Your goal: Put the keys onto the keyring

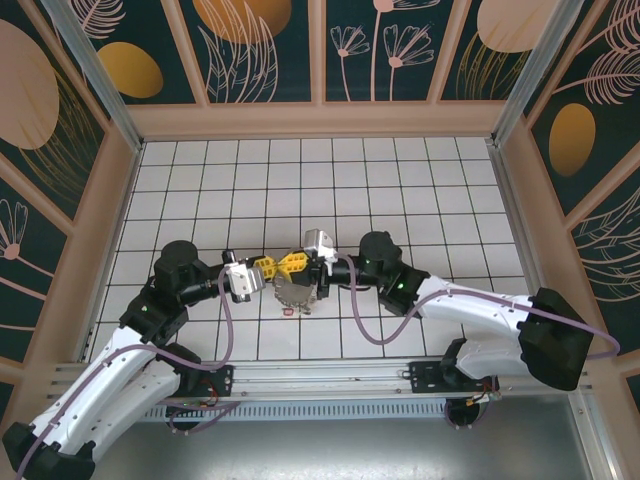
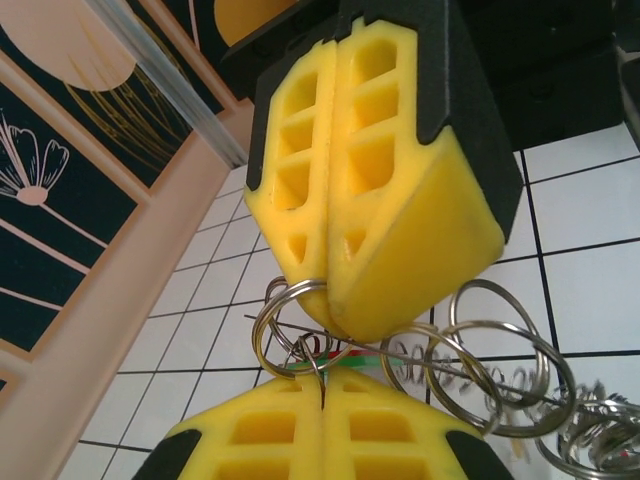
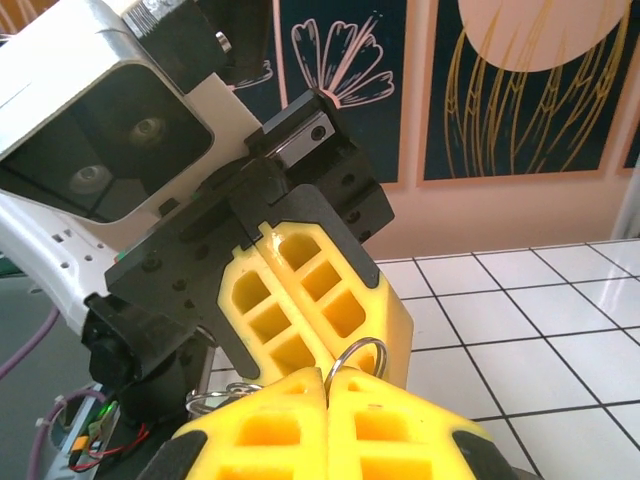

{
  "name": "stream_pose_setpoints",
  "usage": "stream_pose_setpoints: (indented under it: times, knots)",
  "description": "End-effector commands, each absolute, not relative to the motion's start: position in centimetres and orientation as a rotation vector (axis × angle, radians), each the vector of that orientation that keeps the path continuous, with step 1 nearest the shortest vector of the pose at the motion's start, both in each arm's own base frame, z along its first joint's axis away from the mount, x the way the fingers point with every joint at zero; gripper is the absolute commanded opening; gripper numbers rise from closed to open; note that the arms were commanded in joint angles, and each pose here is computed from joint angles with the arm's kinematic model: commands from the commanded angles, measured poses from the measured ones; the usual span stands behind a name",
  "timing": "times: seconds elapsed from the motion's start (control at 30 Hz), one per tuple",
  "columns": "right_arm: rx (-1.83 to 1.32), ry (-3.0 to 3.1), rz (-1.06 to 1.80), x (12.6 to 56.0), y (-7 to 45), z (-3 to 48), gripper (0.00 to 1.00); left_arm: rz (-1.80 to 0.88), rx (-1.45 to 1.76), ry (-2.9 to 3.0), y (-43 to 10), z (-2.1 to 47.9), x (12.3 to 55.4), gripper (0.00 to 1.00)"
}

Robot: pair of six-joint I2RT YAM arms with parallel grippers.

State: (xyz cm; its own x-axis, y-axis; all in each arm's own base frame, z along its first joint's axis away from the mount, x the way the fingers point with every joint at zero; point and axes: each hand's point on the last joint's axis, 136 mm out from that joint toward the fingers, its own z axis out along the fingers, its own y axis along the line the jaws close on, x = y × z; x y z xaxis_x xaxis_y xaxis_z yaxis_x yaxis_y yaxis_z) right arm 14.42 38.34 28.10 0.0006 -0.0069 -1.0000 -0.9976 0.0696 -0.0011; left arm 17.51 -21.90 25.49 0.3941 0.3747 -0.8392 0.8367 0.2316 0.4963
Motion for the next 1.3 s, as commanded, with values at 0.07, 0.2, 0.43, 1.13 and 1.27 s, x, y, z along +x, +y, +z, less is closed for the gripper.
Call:
stream_pose_setpoints:
  times: [0.07, 0.2, 0.43, 1.13, 1.27]
  knots:
    - [-1.064, 1.257, 0.971, 16.2, 38.5, 29.9, 0.00, -0.414, 1.295, 1.207, -21.3, 27.0, 17.9, 0.00]
    - [-1.128, 1.300, 0.977, 15.6, 38.8, 28.8, 0.00, -0.355, 1.284, 1.220, -20.6, 27.2, 18.2, 0.00]
    - [-1.216, 1.379, 1.014, 14.4, 39.0, 27.8, 0.00, -0.241, 1.346, 1.178, -20.4, 27.1, 19.0, 0.00]
    - [-1.232, 1.615, 1.002, 15.3, 38.6, 26.6, 0.00, 0.053, 1.471, 1.024, -19.6, 28.1, 20.4, 0.00]
    - [-1.233, 1.649, 1.018, 15.4, 38.5, 26.7, 0.00, 0.110, 1.498, 0.992, -19.4, 28.2, 20.6, 0.00]
